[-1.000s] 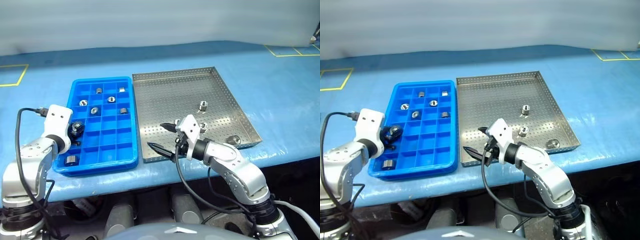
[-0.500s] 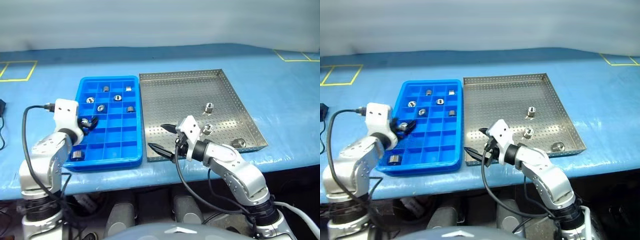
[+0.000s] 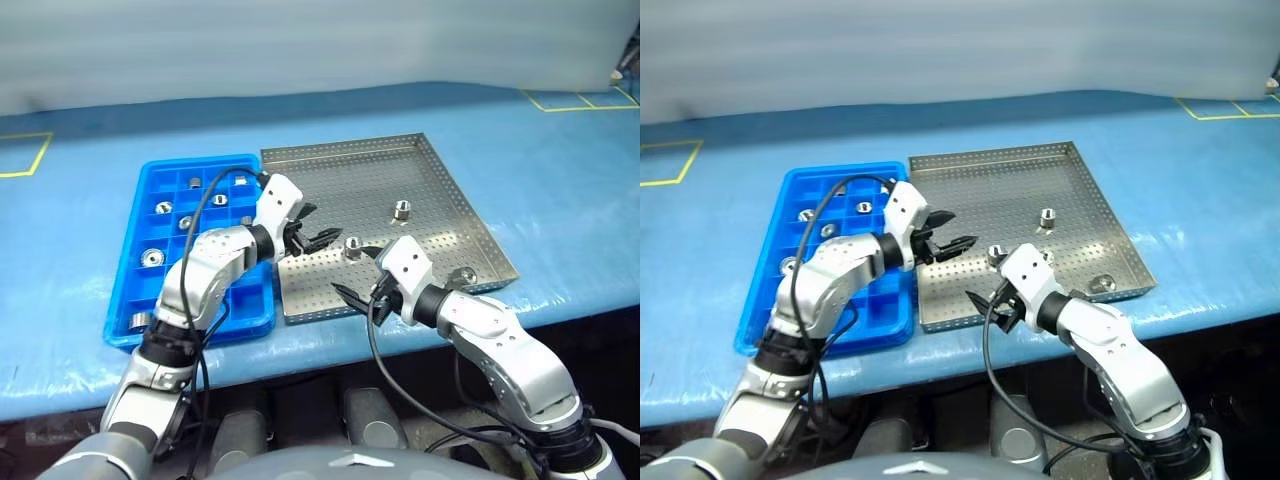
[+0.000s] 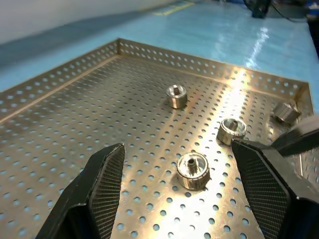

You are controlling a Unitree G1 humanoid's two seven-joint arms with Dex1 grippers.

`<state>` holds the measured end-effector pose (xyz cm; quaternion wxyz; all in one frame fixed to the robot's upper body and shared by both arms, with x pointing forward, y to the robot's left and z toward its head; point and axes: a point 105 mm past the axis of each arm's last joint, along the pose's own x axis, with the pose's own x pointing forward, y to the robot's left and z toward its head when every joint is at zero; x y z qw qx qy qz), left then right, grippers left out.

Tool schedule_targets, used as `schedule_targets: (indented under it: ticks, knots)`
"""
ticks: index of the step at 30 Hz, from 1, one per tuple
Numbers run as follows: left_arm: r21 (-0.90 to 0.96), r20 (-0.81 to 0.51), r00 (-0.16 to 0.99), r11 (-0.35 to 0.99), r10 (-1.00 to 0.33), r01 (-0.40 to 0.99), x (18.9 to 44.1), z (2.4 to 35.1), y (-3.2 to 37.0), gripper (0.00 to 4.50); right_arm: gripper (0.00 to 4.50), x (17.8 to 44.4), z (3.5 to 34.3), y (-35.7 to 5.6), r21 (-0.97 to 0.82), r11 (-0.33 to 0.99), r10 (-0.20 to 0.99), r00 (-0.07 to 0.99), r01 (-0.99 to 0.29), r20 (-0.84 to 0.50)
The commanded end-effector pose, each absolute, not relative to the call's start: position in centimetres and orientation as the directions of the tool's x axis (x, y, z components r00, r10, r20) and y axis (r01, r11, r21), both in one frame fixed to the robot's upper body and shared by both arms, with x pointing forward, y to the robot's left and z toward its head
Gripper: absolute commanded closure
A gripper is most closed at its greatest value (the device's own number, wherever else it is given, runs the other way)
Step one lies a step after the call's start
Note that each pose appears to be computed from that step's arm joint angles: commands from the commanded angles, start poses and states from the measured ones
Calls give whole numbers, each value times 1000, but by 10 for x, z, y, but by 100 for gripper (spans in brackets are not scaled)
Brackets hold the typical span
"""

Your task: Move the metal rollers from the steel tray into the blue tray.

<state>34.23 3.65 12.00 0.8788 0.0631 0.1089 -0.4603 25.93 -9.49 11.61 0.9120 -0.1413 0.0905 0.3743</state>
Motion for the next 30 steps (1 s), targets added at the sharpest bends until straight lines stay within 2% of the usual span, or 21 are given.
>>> schedule_targets:
  ticks: [1,5,14,17,19,25,29,30]
  knots:
    - [10,-286,533,554,-796,833,353,109,24,80,0,257,125,-99,-221,706,631,739,-673,-235]
    - [5,-340,543,576,-768,818,361,95,23,80,0,254,126,-98,-215,719,624,750,-661,-222]
    - [111,-422,671,699,-610,706,375,75,56,80,0,259,123,-104,-213,746,592,775,-631,-223]
    - [133,-432,686,711,-586,691,372,74,64,140,0,261,123,-101,-212,740,598,769,-638,-225]
    - [172,-459,674,686,-579,707,366,70,70,200,0,262,122,-99,-210,735,605,764,-644,-226]
    - [134,-476,679,717,-559,685,360,64,78,200,0,263,121,-93,-204,718,626,746,-665,-227]
    - [117,-443,682,717,-582,688,360,70,72,281,0,263,122,-87,-199,703,645,730,-683,-226]
    - [108,-428,680,713,-596,693,360,74,70,280,0,263,121,-86,-197,698,651,725,-688,-226]
